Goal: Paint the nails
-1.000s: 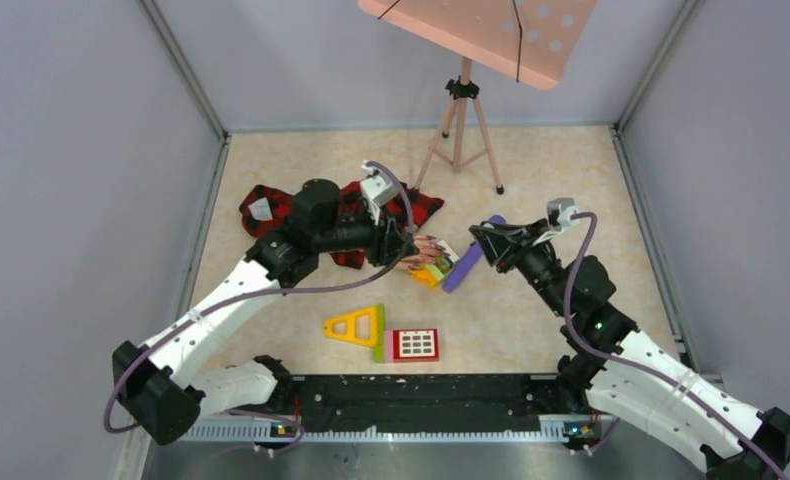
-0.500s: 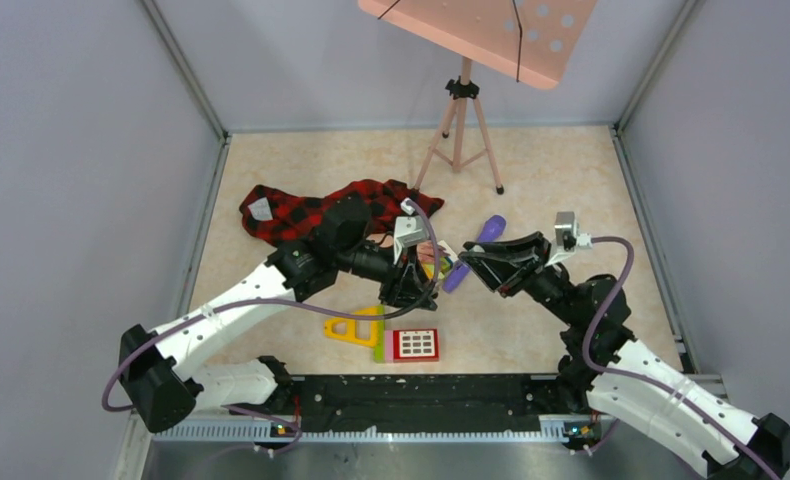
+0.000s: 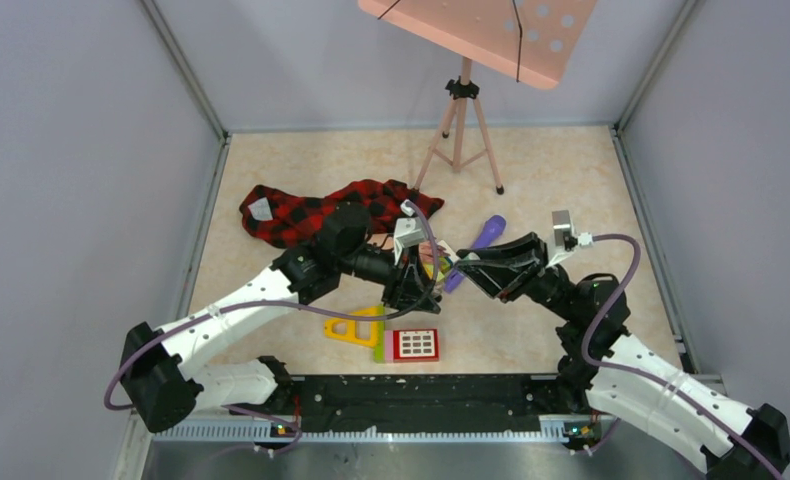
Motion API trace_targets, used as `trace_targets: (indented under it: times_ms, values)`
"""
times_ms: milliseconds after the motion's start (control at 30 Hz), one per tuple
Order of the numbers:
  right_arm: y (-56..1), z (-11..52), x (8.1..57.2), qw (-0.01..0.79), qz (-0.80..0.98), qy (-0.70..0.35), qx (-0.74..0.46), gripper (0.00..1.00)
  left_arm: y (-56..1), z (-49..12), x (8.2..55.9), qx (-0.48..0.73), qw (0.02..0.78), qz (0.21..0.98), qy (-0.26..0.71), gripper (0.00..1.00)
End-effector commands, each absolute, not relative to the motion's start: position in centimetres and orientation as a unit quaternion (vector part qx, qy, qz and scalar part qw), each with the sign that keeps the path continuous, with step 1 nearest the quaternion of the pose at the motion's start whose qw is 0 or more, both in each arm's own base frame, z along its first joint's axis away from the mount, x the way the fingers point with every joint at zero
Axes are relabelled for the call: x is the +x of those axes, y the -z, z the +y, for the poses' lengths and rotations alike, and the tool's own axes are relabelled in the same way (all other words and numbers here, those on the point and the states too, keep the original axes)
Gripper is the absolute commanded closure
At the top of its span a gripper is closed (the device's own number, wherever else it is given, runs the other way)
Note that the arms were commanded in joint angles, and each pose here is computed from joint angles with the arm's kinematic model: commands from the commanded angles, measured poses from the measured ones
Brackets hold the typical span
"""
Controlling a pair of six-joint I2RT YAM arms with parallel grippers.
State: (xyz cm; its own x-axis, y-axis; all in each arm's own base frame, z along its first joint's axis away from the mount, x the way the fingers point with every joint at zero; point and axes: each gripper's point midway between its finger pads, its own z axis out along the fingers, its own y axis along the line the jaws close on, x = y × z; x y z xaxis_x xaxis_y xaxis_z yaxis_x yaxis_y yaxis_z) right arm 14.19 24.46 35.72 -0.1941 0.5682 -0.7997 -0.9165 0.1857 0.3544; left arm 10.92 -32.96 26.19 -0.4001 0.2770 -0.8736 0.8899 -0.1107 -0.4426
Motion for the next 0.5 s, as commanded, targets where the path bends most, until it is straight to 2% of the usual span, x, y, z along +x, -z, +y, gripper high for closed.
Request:
trace_targets:
  times_ms: [0,467]
  values:
    - [-36.81,24.56,13.22,0.603,0.446,-0.630,-0.200,1.00,-27.86,-33.52,10.75,0.480,0.283,0.580,0.594,1.00]
    - [-36.28,24.78,13.58,0.602,0.456,-0.624,-0.201,1.00,-28.66,-33.71,10.44,0.477,0.287,0.563,0.611,1.00]
